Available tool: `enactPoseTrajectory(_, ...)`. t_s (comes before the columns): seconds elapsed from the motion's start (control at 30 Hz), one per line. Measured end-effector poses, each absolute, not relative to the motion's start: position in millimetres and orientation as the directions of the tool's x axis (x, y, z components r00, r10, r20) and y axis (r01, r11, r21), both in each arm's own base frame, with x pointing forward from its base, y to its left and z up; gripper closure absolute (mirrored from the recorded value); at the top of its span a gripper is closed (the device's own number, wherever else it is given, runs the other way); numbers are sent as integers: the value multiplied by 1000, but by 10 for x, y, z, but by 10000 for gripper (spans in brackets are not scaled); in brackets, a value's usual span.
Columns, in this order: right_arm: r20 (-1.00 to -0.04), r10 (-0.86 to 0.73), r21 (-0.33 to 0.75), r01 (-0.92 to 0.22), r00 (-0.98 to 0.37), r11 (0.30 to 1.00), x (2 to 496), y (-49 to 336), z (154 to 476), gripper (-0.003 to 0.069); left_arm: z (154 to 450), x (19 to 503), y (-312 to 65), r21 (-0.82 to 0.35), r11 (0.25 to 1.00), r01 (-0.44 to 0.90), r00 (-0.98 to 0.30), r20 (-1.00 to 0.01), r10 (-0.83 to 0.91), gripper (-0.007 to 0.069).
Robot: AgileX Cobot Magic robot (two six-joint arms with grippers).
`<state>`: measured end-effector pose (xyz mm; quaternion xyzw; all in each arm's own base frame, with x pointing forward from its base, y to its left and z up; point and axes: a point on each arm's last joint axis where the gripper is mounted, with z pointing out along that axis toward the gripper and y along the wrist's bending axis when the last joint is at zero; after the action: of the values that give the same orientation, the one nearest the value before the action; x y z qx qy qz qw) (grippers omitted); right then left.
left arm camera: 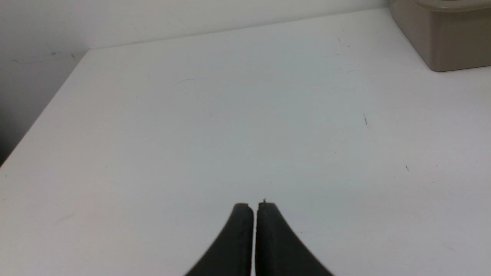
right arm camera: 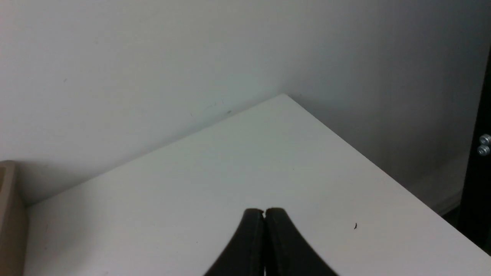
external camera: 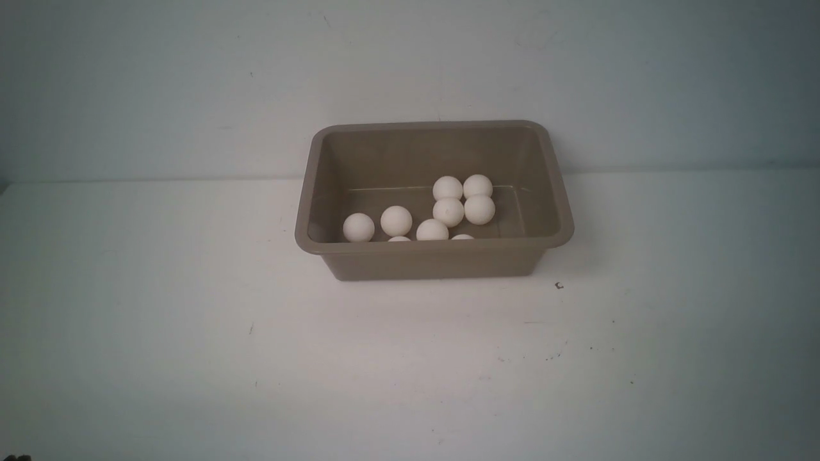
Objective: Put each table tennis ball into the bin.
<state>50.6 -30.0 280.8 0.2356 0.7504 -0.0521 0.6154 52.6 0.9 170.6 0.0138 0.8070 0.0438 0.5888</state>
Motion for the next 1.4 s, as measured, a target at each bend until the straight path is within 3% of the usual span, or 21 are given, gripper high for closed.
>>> enactPoseTrajectory(0.27,-947,309,251,390,-91,886,474,-276,2832,676,1709,526,9,87,996,-29,-305,-949,74,629)
enactPoseTrajectory(0.7,-963,261,269,246,63,931,526,-191,2996,676,1709,526,9,87,996,-29,-305,-949,74,629)
enactPoseTrajectory(0.97,-966,255,239,222,-43,945,658,-161,2442,676,1709,526,9,87,996,-29,-305,-949,74,629)
enactPoseTrajectory(1.4,-980,174,151,211,-93,966,683,-153,2219,676,1709,526,9,87,996,-29,-305,-949,74,629)
